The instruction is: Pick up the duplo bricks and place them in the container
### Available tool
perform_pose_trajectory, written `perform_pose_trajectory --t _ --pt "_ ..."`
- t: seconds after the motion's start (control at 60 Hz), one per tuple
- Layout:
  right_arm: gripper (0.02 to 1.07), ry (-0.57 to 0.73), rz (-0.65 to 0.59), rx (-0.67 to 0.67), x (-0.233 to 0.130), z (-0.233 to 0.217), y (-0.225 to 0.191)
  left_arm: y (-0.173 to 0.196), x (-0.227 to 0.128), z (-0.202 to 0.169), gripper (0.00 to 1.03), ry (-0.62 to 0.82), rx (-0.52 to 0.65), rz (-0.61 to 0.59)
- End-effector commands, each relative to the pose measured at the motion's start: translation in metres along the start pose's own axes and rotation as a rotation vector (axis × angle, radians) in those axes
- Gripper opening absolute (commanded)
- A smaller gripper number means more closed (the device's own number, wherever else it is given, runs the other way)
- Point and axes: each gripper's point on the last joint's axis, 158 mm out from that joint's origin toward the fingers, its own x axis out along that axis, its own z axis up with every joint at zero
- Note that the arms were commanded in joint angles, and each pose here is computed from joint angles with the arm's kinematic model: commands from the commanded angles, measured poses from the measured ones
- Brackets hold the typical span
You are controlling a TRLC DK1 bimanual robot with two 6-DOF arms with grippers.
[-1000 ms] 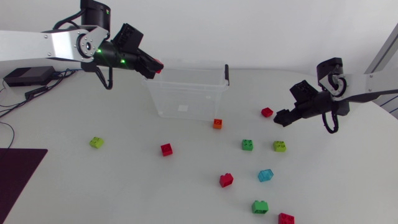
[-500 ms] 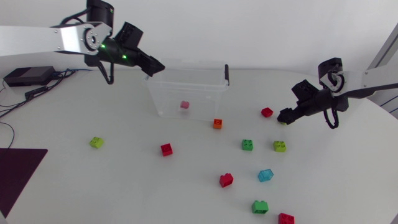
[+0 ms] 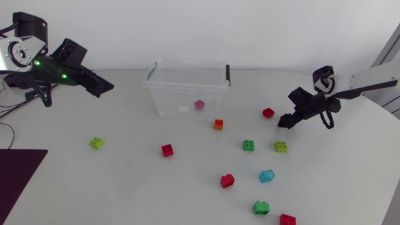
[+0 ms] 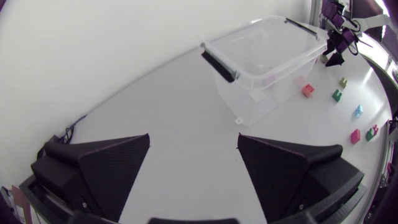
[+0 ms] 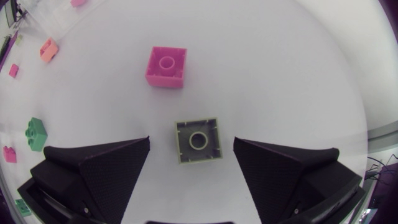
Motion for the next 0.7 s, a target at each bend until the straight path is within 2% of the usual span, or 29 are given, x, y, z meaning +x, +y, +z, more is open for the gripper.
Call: perform_pose_trajectory --t 0.0,0.033,0.067,0.117,0.15,0.2,0.233,0.35,0.383,0.583,0.683 --pt "0.89 0.019 0.019 -0.028 0.009 -0.007 -0.001 0.001 -0.009 -0.024 0.99 0.034 0.009 0.007" --pt "0.85 0.023 0.023 -0.028 0.009 -0.008 0.000 0.001 -0.009 -0.030 0.99 0.043 0.005 0.008" --pt "0.76 0.025 0.025 -0.030 0.009 -0.008 0.002 0.002 -0.011 -0.041 0.99 0.059 -0.009 0.011" --pt "0.53 0.024 0.027 -0.034 0.009 -0.008 0.002 -0.002 -0.008 -0.060 0.99 0.091 -0.023 -0.001" --pt "0.41 0.021 0.026 -0.037 0.009 -0.007 0.002 -0.008 -0.006 -0.075 0.99 0.116 -0.029 -0.016" --pt "0.40 0.021 0.029 -0.038 0.010 -0.007 0.002 -0.013 -0.005 -0.082 0.98 0.129 -0.033 -0.026" --pt "0.35 0.021 0.029 -0.038 0.011 -0.007 0.002 -0.020 -0.002 -0.094 0.98 0.150 -0.042 -0.043" --pt "0.28 0.020 0.044 -0.029 0.010 -0.007 0.004 -0.035 0.002 -0.116 0.98 0.189 -0.063 -0.075" --pt "0.21 0.006 0.050 -0.021 0.004 -0.004 0.004 -0.046 0.004 -0.128 0.98 0.209 -0.069 -0.095" --pt "0.21 -0.041 0.012 -0.032 -0.039 0.008 0.010 -0.057 0.008 -0.159 0.97 0.287 -0.090 -0.105" --pt "0.21 -0.062 0.003 -0.048 -0.064 0.019 0.020 -0.046 0.011 -0.174 0.97 0.328 -0.073 -0.043"
